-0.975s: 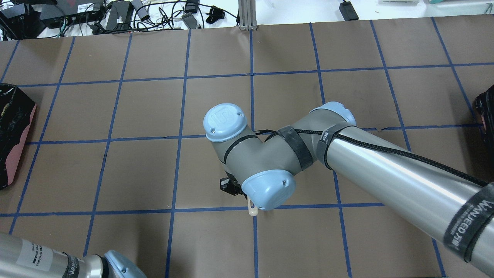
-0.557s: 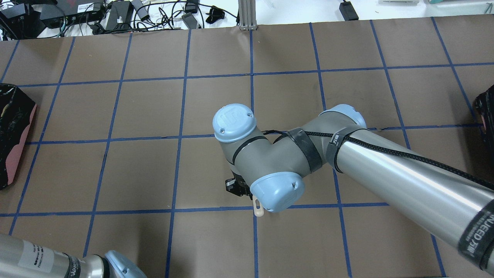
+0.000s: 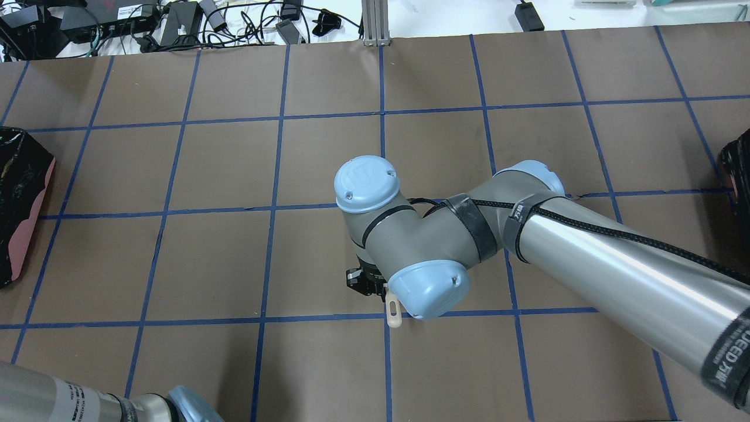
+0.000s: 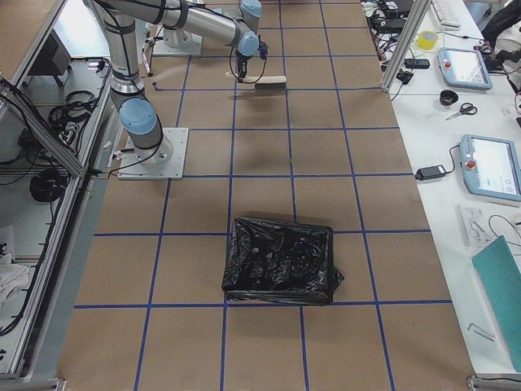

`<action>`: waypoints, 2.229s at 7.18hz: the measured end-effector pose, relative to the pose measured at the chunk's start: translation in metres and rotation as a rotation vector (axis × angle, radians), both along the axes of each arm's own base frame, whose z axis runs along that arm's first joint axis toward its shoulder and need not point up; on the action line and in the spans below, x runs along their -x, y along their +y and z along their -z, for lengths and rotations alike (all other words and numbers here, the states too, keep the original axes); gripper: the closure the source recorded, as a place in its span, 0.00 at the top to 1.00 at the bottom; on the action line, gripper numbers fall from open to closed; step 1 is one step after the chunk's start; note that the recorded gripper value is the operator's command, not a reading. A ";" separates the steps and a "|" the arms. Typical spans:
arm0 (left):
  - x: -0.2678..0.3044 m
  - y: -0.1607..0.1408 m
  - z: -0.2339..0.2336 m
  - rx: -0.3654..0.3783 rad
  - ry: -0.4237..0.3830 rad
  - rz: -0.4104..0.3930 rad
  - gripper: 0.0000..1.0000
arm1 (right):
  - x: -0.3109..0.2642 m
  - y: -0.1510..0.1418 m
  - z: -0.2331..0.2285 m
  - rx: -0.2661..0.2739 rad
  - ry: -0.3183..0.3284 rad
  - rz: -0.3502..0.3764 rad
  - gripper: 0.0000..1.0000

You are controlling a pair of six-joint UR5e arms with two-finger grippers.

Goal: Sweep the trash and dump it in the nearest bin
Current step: 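Tip the dustpan over the black bin with left gripper to empty it, then lower the brush and open right gripper while left gripper returns the dustpan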

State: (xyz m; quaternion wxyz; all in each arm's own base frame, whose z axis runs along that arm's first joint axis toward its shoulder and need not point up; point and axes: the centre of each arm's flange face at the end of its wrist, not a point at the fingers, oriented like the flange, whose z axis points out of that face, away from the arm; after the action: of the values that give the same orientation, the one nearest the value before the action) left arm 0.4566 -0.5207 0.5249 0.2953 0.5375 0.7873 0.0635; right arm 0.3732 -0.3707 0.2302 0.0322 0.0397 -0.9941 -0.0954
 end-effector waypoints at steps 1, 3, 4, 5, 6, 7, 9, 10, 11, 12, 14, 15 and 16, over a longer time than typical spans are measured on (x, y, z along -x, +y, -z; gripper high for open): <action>0.029 -0.005 -0.012 0.035 0.074 -0.075 0.00 | -0.001 0.000 0.001 -0.005 -0.003 0.014 0.01; 0.094 -0.022 -0.018 0.093 0.232 -0.244 0.00 | -0.002 0.001 0.004 -0.010 -0.003 0.017 0.63; 0.126 -0.031 -0.019 0.112 0.307 -0.314 0.00 | -0.002 0.000 0.003 -0.005 -0.003 0.012 1.00; 0.159 -0.039 -0.021 0.122 0.364 -0.367 0.00 | -0.002 -0.002 0.002 0.003 -0.003 0.008 1.00; 0.194 -0.049 -0.022 0.125 0.403 -0.403 0.00 | -0.002 -0.003 0.001 0.010 -0.003 0.001 1.00; 0.229 -0.061 -0.019 0.126 0.432 -0.429 0.00 | -0.002 -0.004 -0.002 0.016 -0.005 -0.010 1.00; 0.298 -0.076 -0.012 0.139 0.484 -0.515 0.00 | -0.004 -0.013 -0.016 0.033 -0.018 -0.028 1.00; 0.327 -0.080 -0.007 0.148 0.518 -0.573 0.00 | -0.004 -0.023 -0.029 0.032 -0.020 -0.039 1.00; 0.350 -0.082 -0.002 0.157 0.557 -0.635 0.00 | 0.001 -0.036 -0.047 0.013 -0.015 -0.054 1.00; 0.373 -0.084 0.004 0.163 0.588 -0.699 0.00 | 0.012 -0.050 -0.071 -0.009 -0.012 -0.064 1.00; 0.436 -0.090 0.023 0.175 0.619 -0.838 0.00 | 0.047 -0.074 -0.115 -0.020 -0.015 -0.108 1.00; 0.477 -0.092 0.038 0.176 0.626 -0.908 0.00 | 0.075 -0.086 -0.136 0.001 -0.008 -0.141 1.00; 0.524 -0.091 0.058 0.170 0.629 -0.963 0.00 | 0.112 -0.099 -0.159 0.028 -0.005 -0.167 1.00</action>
State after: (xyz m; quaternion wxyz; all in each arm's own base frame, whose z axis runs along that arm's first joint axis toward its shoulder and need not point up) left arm -0.0669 -0.6114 0.4666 0.0271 0.0863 0.9953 -0.0354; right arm 0.2608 -0.4696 0.3890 0.0381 0.1222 -0.9887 -0.0782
